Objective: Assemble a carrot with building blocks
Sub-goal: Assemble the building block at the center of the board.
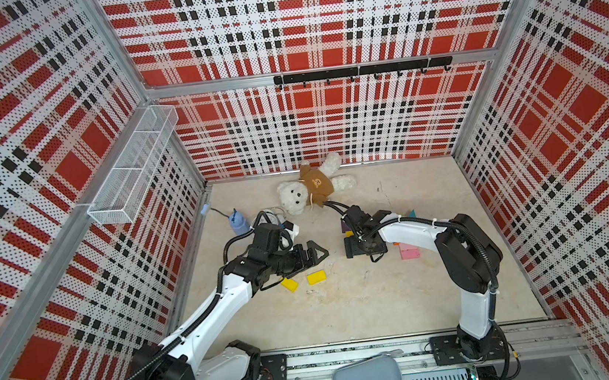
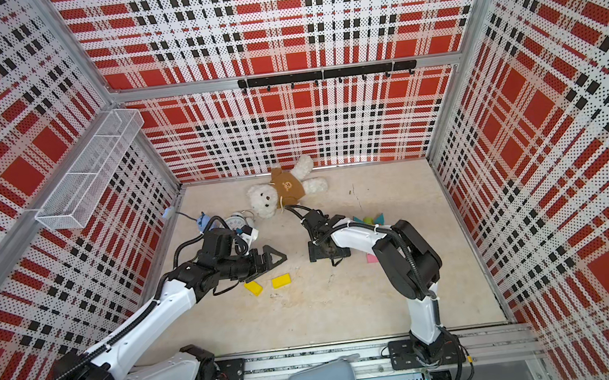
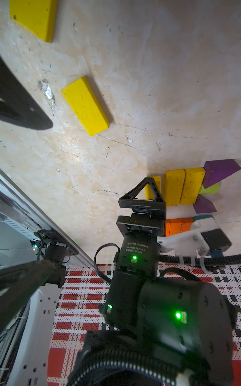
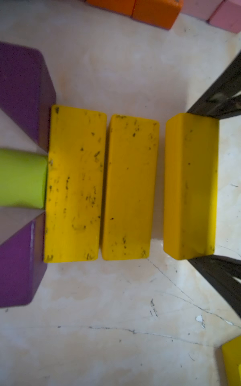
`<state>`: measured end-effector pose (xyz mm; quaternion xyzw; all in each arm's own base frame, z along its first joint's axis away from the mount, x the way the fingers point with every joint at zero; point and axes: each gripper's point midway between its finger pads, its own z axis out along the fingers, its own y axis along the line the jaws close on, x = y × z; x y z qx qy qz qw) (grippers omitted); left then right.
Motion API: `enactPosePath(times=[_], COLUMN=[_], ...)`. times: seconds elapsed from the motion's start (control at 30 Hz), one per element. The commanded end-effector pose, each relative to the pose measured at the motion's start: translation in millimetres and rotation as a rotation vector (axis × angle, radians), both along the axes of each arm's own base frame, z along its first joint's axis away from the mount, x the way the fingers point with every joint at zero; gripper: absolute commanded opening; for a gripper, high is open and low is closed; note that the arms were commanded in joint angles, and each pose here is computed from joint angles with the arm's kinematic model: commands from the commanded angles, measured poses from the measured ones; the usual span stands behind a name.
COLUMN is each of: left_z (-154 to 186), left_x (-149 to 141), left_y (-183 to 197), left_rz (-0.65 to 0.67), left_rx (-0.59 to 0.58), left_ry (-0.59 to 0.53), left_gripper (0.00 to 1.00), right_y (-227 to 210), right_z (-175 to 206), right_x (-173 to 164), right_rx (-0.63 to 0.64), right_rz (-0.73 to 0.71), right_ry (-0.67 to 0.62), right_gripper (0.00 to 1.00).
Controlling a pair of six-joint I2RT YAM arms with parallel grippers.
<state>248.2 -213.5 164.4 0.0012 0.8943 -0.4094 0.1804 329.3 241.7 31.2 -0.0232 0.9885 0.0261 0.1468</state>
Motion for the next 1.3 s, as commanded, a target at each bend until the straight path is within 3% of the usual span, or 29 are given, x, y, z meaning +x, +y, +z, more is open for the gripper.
enactPosePath(times=[0.0,1.27], left_z=[2.4,1.8], left_x=[3.4,1.1], left_y=[1.9,2.4], left_rz=[0.011,0.015], left_rx=[-0.004,-0.024], left_ry=[-0.025,-0.02], left_gripper=[1.0,1.0], right_y=[3.6,3.7], right_z=[-6.3,-15.8], right_x=[5.6,12.3], right_rx=[0.015,-0.01], right_rz=[-0.036,-0.072], right_ry=[0.003,-0.002], right_gripper=[0.89,0.92])
